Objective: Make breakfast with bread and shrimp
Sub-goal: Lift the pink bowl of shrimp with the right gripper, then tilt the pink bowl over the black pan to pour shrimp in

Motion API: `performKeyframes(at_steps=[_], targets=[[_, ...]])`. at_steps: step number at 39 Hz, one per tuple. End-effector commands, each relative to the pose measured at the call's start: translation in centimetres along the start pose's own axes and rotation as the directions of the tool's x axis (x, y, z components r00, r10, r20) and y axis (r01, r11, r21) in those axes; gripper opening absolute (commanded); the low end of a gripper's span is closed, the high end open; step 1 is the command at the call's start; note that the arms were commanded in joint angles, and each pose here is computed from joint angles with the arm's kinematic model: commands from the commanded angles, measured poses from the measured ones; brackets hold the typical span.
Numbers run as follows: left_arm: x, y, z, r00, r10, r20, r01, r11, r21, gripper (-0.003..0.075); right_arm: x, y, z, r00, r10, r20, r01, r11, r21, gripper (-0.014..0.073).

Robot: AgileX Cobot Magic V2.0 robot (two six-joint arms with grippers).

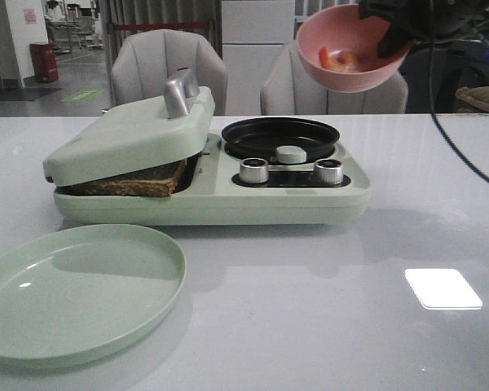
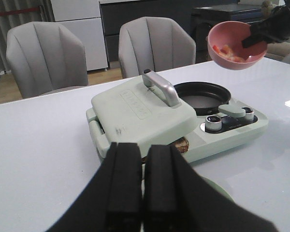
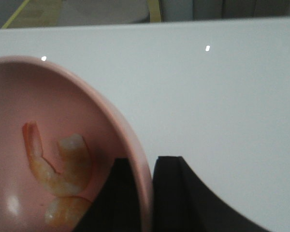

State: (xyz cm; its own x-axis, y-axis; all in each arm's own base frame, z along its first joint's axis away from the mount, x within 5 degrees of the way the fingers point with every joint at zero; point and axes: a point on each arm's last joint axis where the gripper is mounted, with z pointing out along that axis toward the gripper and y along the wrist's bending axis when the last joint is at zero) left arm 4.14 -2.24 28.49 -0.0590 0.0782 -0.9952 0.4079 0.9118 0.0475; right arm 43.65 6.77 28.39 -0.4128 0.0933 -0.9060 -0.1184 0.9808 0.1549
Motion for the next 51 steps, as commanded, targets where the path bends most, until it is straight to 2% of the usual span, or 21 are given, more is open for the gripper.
performKeyframes(at_steps=[1,8,11,15,20,22,28,32,43,51], targets=[[-1.5,0.1,-0.2,0.995,-0.023,0.093,0.023,1.0,-0.003,0.0113,-3.4,2.0,-2.3,0.943,-0.063,0.326,0.04,0.996,0.079,0.0141],[-1.5,0.1,-0.2,0.995,-0.023,0.093,0.023,1.0,-0.003,0.0113,-2.2,4.0,-1.7,0.827,-0.178,0.533,0.099,0.98,0.172,0.0141],[-1.5,0.1,-0.2,0.995,-0.023,0.093,0.023,1.0,-0.003,0.0114,-1.5,4.6,-0.9,0.791,-0.251,0.557,0.176,0.967,0.186,0.0141],[-1.5,0.1,-0.2,0.995,-0.023,0.093,0.023,1.0,-0.003,0.0113,-0.2,5.3,0.5,0.736,-0.373,0.565,0.325,0.927,0.189,0.0141],[-1.5,0.1,-0.2,0.995,-0.023,0.093,0.023,1.0,-0.003,0.0113,1.0,5.8,1.6,0.641,-0.472,0.605,0.433,0.873,0.222,0.0141],[-1.5,0.1,-0.2,0.995,-0.023,0.093,0.023,1.0,-0.003,0.0113,1.4,5.8,2.0,0.599,-0.518,0.61,0.469,0.845,0.257,0.0141],[-1.5,0.1,-0.2,0.995,-0.023,0.093,0.023,1.0,-0.003,0.0113,2.1,6.1,2.6,0.454,-0.711,0.537,0.624,0.684,0.379,0.0141],[-1.5,0.1,-0.2,0.995,-0.023,0.093,0.023,1.0,-0.003,0.0113,2.1,6.0,2.5,0.375,-0.779,0.503,0.659,0.606,0.447,0.0141],[-1.5,0.1,-0.2,0.995,-0.023,0.093,0.023,1.0,-0.003,0.0113,2.2,7.0,2.5,0.363,-0.776,0.516,0.667,0.603,0.438,0.0141],[-1.5,0.1,-0.2,0.995,-0.023,0.093,0.023,1.0,-0.003,0.0113,2.7,7.8,2.6,0.323,-0.786,0.528,0.703,0.573,0.422,0.0141]])
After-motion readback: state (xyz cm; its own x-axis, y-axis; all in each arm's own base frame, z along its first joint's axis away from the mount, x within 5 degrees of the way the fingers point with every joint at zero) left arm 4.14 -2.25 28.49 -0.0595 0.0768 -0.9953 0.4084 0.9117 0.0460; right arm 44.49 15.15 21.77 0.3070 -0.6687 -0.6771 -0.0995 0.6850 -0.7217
